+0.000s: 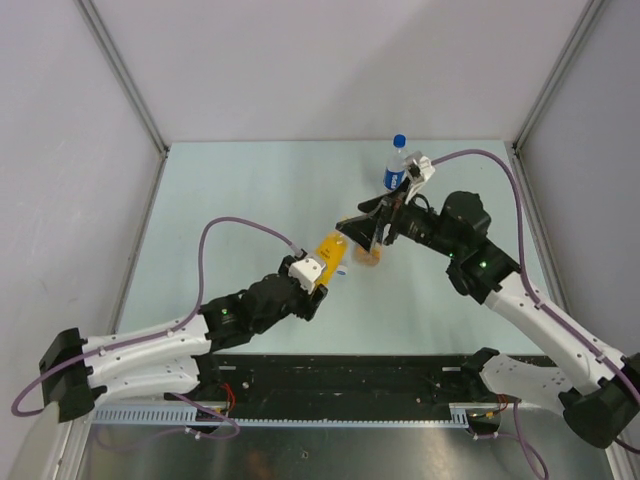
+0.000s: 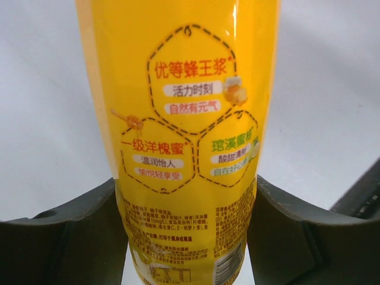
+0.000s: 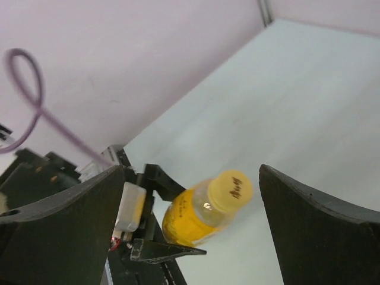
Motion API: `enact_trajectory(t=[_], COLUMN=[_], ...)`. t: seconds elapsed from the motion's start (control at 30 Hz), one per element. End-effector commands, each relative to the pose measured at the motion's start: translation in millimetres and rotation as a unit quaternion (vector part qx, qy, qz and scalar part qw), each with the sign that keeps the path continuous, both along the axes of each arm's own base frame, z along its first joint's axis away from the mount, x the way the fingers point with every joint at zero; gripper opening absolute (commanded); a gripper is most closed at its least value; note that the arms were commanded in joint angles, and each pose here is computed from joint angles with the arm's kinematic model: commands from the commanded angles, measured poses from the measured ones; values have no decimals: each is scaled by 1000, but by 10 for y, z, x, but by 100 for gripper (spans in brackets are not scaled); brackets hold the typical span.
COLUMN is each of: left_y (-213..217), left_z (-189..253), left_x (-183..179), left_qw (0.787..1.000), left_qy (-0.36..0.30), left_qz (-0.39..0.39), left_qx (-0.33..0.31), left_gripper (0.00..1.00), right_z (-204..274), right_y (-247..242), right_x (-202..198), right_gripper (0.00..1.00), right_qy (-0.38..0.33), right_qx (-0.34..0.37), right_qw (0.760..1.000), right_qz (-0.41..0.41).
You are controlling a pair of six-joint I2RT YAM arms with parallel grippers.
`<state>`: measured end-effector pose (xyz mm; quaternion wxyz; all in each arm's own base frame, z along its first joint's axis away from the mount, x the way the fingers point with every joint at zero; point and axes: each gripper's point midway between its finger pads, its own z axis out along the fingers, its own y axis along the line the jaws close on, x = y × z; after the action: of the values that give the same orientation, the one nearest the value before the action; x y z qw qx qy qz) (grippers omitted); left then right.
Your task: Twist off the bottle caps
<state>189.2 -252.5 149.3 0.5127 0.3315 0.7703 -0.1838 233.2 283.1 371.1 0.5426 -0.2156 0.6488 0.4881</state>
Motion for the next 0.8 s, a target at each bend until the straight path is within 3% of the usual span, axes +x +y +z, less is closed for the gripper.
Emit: enact_trajectory(t=[0.0,0.3,0.77], left_y=[198,317,284], left_z=[266,266,248], left_x=[234,268,255], left_qw=[992,974,969], left_qy=[-62,-105,-117], left_qz=[109,179,187], left_qx=[29,92,115], left_gripper=[0,0,0], right_z=[-14,-237,-488], right_y=[-32,-2,90], right_x=[253,414,500], right_gripper=[99,87,62], right_qy=[59,126,169], right_qx=[6,-13,-26], right_qw=[996,989,984], right_qz=[-60,-81,-54])
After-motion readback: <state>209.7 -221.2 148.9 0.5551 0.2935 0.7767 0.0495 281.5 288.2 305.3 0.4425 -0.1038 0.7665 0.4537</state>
